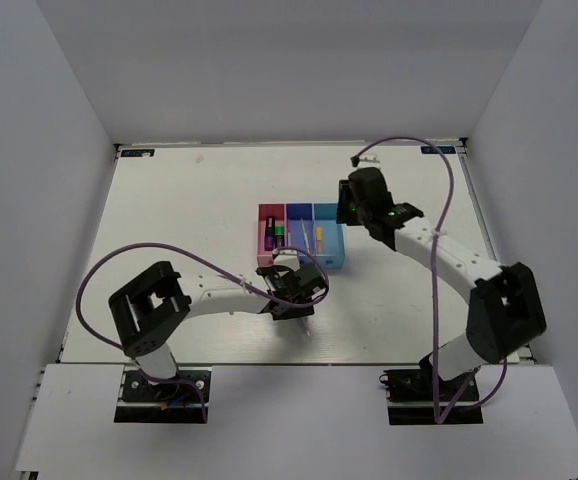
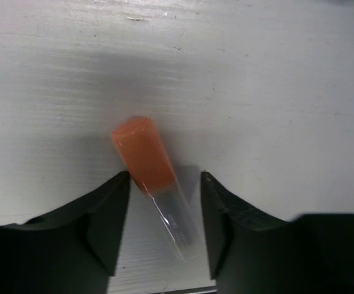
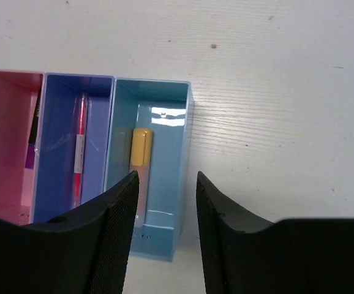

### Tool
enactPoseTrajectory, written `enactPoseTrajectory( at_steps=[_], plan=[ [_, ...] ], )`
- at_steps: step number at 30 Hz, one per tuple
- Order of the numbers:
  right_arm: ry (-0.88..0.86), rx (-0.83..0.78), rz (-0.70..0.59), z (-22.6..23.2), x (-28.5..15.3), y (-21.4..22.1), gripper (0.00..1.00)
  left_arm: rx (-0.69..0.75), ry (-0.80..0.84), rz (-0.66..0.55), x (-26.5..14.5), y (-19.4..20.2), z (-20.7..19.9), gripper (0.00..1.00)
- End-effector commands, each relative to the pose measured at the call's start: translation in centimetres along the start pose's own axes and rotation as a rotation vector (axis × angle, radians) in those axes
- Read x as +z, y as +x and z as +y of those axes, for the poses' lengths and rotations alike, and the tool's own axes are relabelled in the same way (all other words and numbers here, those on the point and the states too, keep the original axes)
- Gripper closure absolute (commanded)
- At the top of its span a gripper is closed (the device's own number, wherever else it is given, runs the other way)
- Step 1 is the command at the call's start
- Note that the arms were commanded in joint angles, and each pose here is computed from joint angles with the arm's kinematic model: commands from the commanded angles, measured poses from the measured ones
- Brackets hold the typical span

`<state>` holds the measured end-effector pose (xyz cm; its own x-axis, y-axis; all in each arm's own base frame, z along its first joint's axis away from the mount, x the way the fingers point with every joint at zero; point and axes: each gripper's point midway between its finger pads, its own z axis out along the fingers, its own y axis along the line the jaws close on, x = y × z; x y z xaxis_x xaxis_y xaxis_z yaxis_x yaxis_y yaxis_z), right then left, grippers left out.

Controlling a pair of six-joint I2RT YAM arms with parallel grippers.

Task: Sort the stationery into containers
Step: Pick up the stationery from the center of the board.

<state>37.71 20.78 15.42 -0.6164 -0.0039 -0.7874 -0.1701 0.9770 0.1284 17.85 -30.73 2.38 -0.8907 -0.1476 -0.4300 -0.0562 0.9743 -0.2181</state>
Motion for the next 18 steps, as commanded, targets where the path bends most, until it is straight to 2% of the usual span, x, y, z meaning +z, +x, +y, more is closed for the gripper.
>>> enactPoseTrajectory(
  at_steps=[1, 3, 6, 7, 9, 10, 12, 14, 15, 16, 17, 18],
  plan=[
    [-0.013, 0.074, -0.029, -1.6, -2.5, -0.6, 0.54, -0.026, -0.034, -0.009, 0.2, -0.3, -0.6, 0.43],
    [-0.005, 0.096, -0.007, -2.9, -2.7, 0.3, 0.54, -0.022, -0.056, 0.002, 0.5, 0.1, -0.5, 0.47],
    [-0.016, 0.120, 0.001, -3.8, -3.9, 0.4, 0.54, -0.004, -0.079, 0.010, 0.7, 0.6, -0.4, 0.59],
    [-0.017, 0.124, -0.008, -4.3, -4.6, 0.5, 0.54, 0.006, -0.085, 0.014, 0.5, 0.9, -0.3, 0.69],
    [-0.036, 0.143, -0.014, -4.6, -5.3, 0.3, 0.54, 0.027, -0.066, 0.009, -0.4, 0.5, -0.9, 0.81],
    [-0.053, 0.147, -0.003, -4.7, -5.7, 0.8, 0.54, 0.048, -0.058, 0.006, -0.8, 0.6, -1.4, 0.89],
    [-0.052, 0.160, -0.006, -5.3, -6.4, 0.8, 0.54, 0.092, -0.047, -0.032, -2.3, -0.6, -2.4, 0.94],
    [-0.068, 0.158, 0.006, -5.5, -7.2, 1.3, 0.54, 0.134, 0.018, -0.081, -4.6, -2.5, -5.4, 0.98],
    [-0.066, 0.155, 0.005, -5.8, -7.4, 1.4, 0.53, 0.155, 0.000, -0.093, -5.2, -3.0, -5.2, 0.98],
    [-0.080, 0.124, -0.002, -6.0, -8.2, 1.3, 0.44, 0.159, 0.063, -0.135, -6.9, -4.9, -7.7, 0.98],
    [-0.111, 0.062, 0.024, -5.8, -8.5, 1.9, 0.34, 0.192, 0.062, -0.155, -7.5, -5.6, -8.0, 0.98],
    [-0.169, 0.033, 0.036, -5.2, -9.0, 2.1, 0.34, 0.212, 0.031, -0.173, -7.4, -6.3, -7.7, 0.98]
  ],
)
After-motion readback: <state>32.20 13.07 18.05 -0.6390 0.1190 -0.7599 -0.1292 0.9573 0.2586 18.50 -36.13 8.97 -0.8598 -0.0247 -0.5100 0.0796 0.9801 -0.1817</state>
